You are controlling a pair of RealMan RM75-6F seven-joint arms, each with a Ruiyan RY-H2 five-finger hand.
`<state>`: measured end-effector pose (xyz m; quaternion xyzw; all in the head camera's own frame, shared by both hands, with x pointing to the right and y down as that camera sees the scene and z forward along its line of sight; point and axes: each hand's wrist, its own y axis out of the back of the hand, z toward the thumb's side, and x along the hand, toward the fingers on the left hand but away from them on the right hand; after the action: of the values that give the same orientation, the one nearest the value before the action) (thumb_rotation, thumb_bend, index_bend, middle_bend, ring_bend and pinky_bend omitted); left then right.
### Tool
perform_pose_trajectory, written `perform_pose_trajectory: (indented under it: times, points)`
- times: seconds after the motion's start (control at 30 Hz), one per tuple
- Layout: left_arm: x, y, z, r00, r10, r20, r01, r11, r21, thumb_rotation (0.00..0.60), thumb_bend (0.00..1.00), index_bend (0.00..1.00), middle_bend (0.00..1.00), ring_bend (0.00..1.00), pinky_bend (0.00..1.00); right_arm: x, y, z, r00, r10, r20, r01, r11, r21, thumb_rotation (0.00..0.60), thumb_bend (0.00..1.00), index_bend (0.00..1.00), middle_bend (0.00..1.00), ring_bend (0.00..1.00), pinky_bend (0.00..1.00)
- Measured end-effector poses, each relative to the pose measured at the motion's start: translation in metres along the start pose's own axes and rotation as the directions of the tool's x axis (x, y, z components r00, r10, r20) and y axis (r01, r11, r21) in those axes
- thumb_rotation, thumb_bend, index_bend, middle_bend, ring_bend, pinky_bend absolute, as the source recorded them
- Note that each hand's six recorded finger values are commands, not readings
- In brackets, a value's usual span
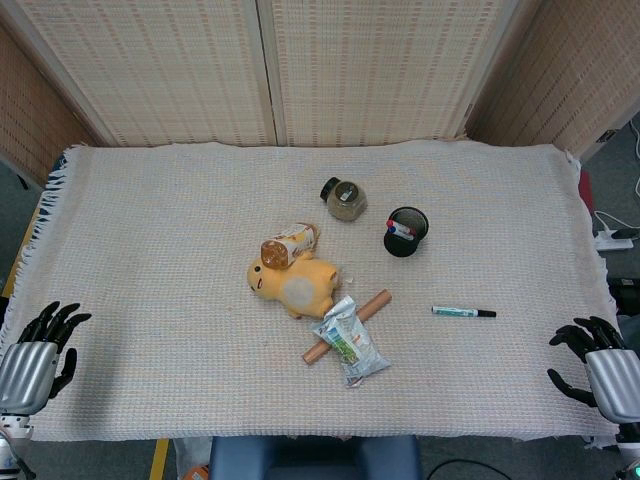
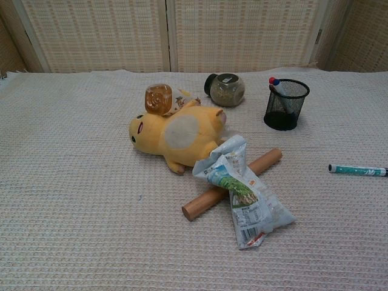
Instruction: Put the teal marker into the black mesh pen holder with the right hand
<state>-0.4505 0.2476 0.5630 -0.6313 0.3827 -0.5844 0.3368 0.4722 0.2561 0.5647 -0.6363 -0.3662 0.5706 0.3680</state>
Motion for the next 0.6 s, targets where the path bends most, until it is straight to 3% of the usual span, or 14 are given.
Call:
perform_pose_trajectory:
  times: [0.6]
  points:
    - [0.0001, 0.0005, -0.0003, 1.0, -0.001, 0.0, 0.001, 1.0, -0.003, 0.6, 0.59, 0.22, 0.11, 0.04, 0.17, 0.0002, 0.0011, -0.0009, 1.0, -0.001, 0.004, 0.001, 1.0, -0.001, 0.6, 0.18, 0.42, 0.31, 0.18, 0.14]
